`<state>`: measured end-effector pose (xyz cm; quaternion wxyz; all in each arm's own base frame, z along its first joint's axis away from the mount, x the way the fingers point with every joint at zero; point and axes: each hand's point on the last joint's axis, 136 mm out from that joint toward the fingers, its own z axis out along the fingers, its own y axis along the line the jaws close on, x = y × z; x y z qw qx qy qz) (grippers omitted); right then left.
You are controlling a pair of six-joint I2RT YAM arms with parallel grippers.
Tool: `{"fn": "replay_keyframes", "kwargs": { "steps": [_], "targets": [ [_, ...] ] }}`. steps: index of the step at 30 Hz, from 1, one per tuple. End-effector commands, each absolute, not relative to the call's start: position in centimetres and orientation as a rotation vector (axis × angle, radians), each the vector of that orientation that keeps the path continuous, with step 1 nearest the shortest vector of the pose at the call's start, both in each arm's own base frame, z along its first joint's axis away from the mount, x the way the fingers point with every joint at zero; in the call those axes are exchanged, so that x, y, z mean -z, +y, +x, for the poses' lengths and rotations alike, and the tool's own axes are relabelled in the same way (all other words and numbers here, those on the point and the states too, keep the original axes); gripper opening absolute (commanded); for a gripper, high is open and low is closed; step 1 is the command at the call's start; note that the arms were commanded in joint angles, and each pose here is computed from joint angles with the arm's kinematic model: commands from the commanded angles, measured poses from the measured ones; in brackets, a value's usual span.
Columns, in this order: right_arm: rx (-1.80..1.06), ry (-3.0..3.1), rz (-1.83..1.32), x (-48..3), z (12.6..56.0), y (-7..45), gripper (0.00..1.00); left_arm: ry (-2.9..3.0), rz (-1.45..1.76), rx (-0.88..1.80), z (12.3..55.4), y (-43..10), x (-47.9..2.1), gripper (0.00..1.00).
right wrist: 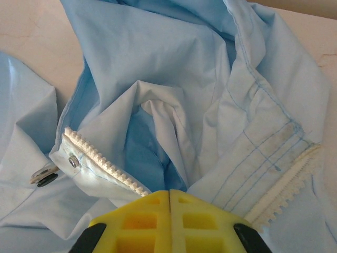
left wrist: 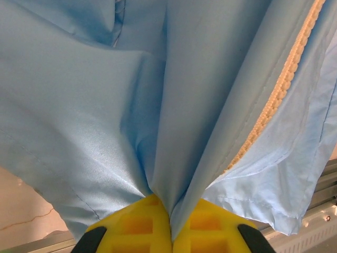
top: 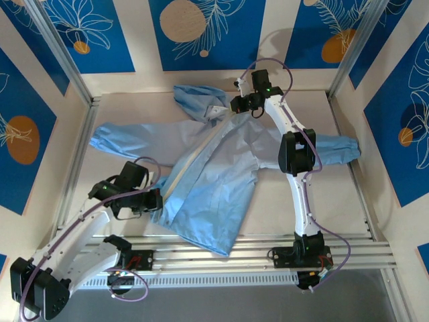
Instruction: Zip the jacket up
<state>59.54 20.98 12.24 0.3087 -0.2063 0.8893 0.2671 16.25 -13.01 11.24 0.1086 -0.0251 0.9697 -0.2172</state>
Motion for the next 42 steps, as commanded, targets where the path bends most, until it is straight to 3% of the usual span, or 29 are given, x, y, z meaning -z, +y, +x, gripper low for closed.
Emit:
{"fn": "replay_keyframes", "kwargs": {
  "steps": [1,2,4,8,18,28,33,39,42],
  "targets": [
    [-0.563,2.217,-0.494,-16.5,62.1,17.7,0.00,3.028,-0.133,0.549,12.9,-11.4,-9.5,0.00],
    [-0.600,2.210,-0.511,-16.5,61.5,18.5,0.00,3.002,-0.118,0.577,13.6,-11.9,-9.7,0.06],
    [-0.671,2.209,-0.529,-16.2,60.3,20.0,0.00,2.946,-0.060,0.626,15.2,-12.9,-10.5,0.29],
    [-0.751,2.215,-0.509,-16.0,58.9,21.6,0.00,2.823,0.093,0.650,18.8,-14.5,-13.2,0.49],
    [-0.785,2.204,-0.438,-17.4,58.2,22.6,0.00,2.400,0.519,0.572,32.4,-21.7,-18.9,0.58],
    [-0.840,2.250,-0.424,-16.4,57.2,23.0,0.00,2.291,0.782,0.514,43.9,-30.9,-14.3,0.66],
    [-0.897,2.273,-0.442,-15.8,56.7,23.2,0.00,2.297,0.783,0.501,46.9,-32.5,-11.7,0.63],
    [-0.912,2.307,-0.415,-13.9,56.9,22.3,0.11,2.277,0.809,0.534,48.0,-33.5,-11.4,0.19],
    [-0.947,2.309,-0.394,-13.2,57.2,22.1,0.14,2.260,0.822,0.542,48.1,-33.7,-11.7,0.12]
  ]
}}
